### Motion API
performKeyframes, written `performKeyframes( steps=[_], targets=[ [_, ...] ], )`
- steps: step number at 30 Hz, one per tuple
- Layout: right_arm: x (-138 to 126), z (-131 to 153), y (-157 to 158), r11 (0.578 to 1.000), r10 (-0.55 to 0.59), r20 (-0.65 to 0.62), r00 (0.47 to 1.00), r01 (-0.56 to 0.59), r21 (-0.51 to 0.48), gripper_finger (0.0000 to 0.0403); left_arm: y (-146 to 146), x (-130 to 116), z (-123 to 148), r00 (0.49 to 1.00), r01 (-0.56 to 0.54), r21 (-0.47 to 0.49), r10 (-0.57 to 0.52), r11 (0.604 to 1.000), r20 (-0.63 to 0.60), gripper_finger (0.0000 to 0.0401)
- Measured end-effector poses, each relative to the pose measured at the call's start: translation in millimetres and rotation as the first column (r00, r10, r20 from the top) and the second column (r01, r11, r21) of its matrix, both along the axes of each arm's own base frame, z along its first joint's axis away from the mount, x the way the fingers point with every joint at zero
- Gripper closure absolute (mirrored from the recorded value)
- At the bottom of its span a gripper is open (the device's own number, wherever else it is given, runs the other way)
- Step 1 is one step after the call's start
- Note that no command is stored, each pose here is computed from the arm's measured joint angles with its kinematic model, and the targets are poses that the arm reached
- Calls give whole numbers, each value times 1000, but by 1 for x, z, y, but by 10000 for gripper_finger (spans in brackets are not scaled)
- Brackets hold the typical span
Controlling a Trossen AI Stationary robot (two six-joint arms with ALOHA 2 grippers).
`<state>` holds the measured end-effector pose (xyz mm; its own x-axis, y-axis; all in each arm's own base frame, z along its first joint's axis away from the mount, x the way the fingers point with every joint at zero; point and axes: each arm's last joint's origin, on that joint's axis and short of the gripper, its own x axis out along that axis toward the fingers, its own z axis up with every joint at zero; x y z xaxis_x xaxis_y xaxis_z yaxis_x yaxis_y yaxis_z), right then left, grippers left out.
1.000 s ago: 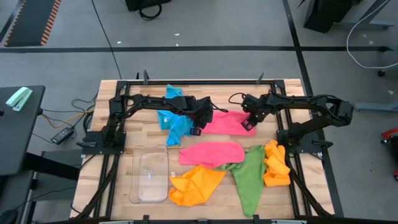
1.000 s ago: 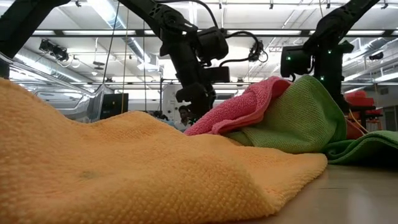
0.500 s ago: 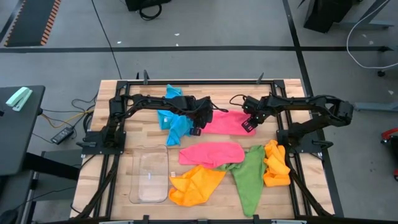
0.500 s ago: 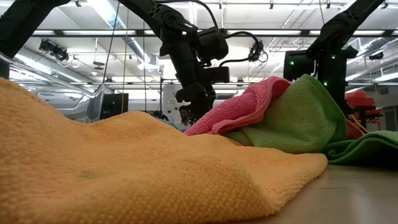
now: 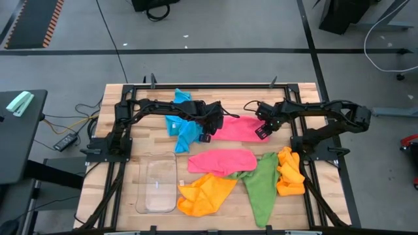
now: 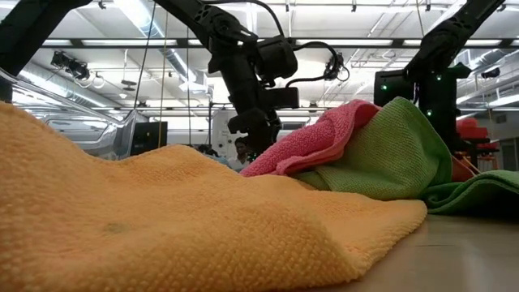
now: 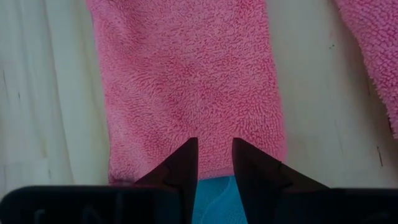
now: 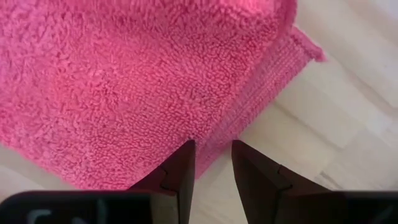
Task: Fold microfiber towels
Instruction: Fold the top pink microfiber cloth
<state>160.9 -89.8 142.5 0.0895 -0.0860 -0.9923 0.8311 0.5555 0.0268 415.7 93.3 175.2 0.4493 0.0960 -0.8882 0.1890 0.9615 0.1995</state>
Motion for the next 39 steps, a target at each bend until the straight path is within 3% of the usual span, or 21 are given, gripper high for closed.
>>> performKeyframes(
  steps=[7, 17, 31, 39],
  targets=[
    [2, 0, -1, 1000, 18, 28, 999, -18, 3, 292, 0, 0, 0, 1000, 0, 0, 0, 1000, -1, 294],
    [4, 1, -1, 999, 37, 40, 998, -36, -14, 358, 0, -1, 0, 1000, 0, -2, 0, 1000, -7, 294],
    [5, 1, -2, 998, 53, 48, 997, -52, -23, 363, 0, -1, 0, 1000, 9, 3, -9, 1000, -9, 296],
    [6, 1, -2, 1000, 29, 74, 997, -29, -3, 397, -1, -1, 0, 1000, 23, 9, -23, 1000, -10, 307]
  ],
)
